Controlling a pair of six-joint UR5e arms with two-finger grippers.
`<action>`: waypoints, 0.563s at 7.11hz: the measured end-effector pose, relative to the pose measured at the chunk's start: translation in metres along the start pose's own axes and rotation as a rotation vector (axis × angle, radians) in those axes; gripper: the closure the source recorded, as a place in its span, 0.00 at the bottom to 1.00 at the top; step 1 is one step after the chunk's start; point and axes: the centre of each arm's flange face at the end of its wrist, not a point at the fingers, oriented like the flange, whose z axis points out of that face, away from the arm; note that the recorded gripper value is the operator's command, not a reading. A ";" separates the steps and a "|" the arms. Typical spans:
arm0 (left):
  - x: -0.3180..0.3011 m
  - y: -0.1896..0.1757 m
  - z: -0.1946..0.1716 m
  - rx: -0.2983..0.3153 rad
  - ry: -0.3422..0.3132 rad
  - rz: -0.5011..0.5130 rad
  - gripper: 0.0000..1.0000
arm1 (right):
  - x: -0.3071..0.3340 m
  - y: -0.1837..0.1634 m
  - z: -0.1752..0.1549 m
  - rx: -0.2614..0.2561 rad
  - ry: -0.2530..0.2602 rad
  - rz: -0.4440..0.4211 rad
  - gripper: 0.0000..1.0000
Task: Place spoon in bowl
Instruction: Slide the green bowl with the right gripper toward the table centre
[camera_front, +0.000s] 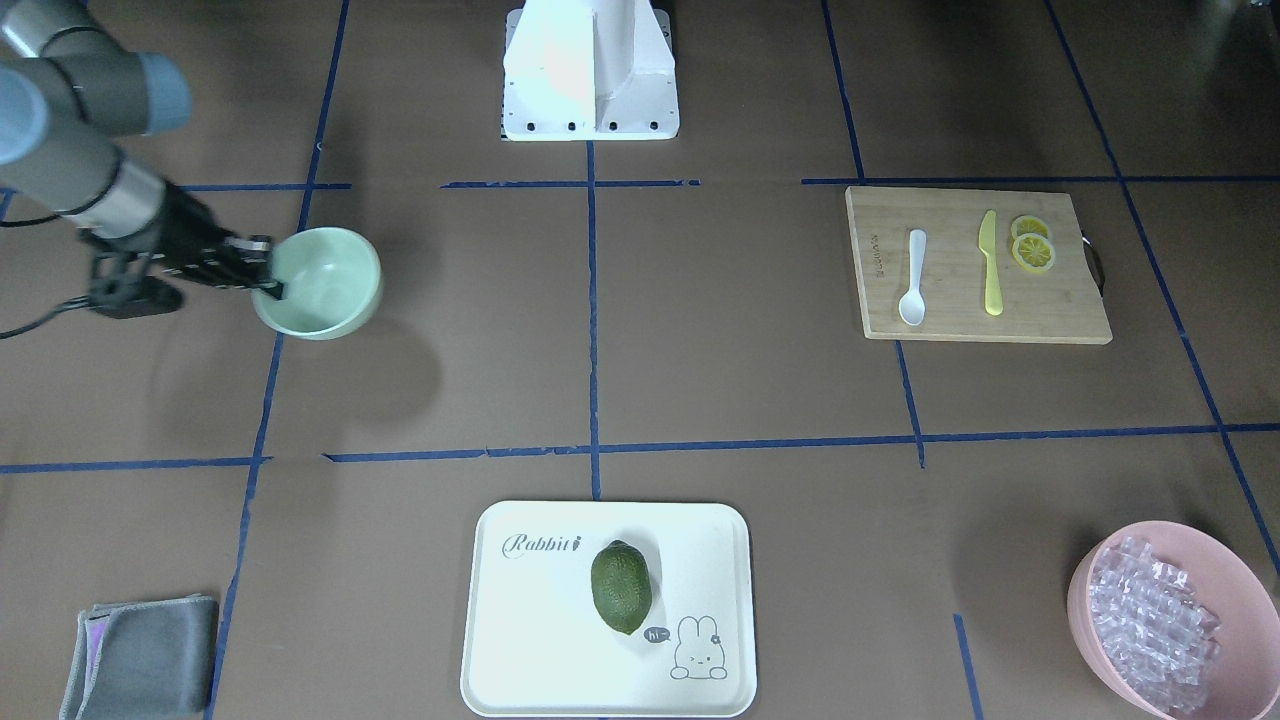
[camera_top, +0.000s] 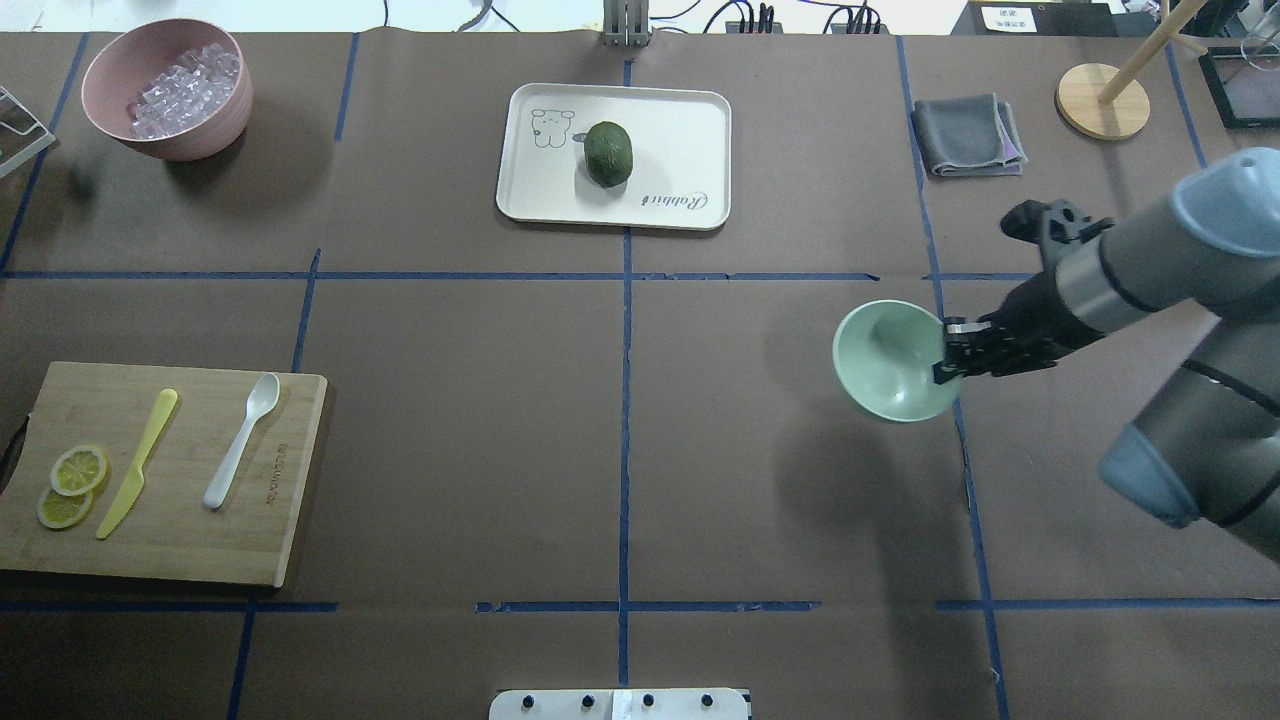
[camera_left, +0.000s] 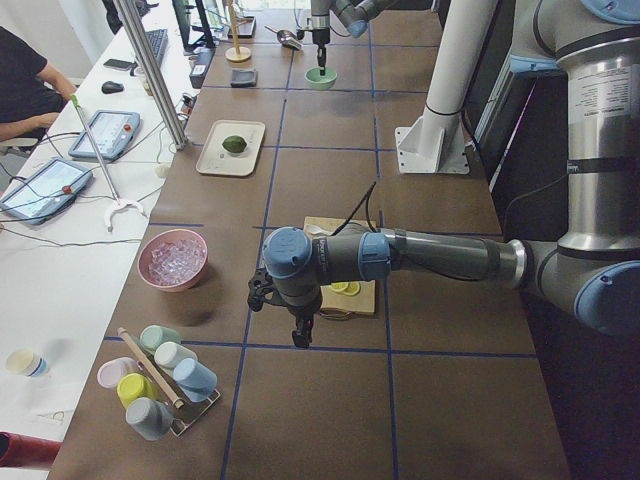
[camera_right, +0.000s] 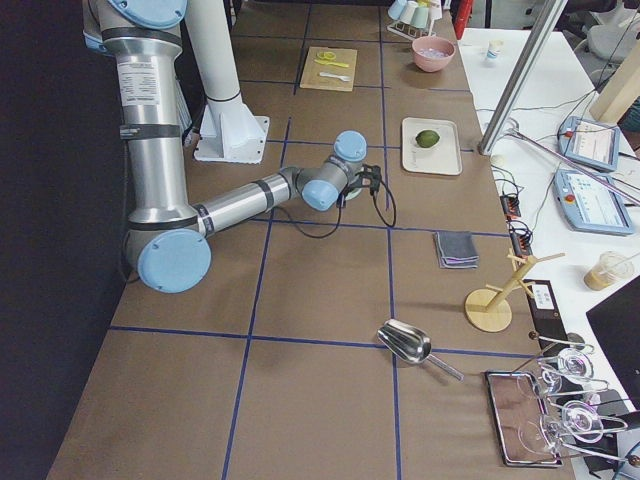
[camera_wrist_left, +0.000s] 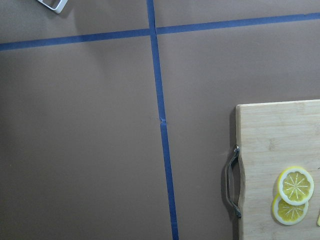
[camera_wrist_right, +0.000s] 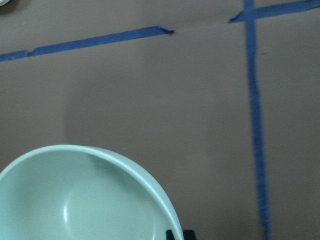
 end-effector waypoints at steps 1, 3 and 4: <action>-0.001 -0.001 0.001 0.014 -0.002 0.014 0.00 | -0.074 0.015 0.025 -0.008 -0.003 0.040 1.00; -0.002 -0.003 0.002 0.026 0.004 0.025 0.00 | -0.174 0.030 0.082 0.005 0.021 0.099 1.00; -0.001 -0.003 0.003 0.028 0.013 0.027 0.00 | -0.196 0.029 0.099 0.018 0.034 0.118 1.00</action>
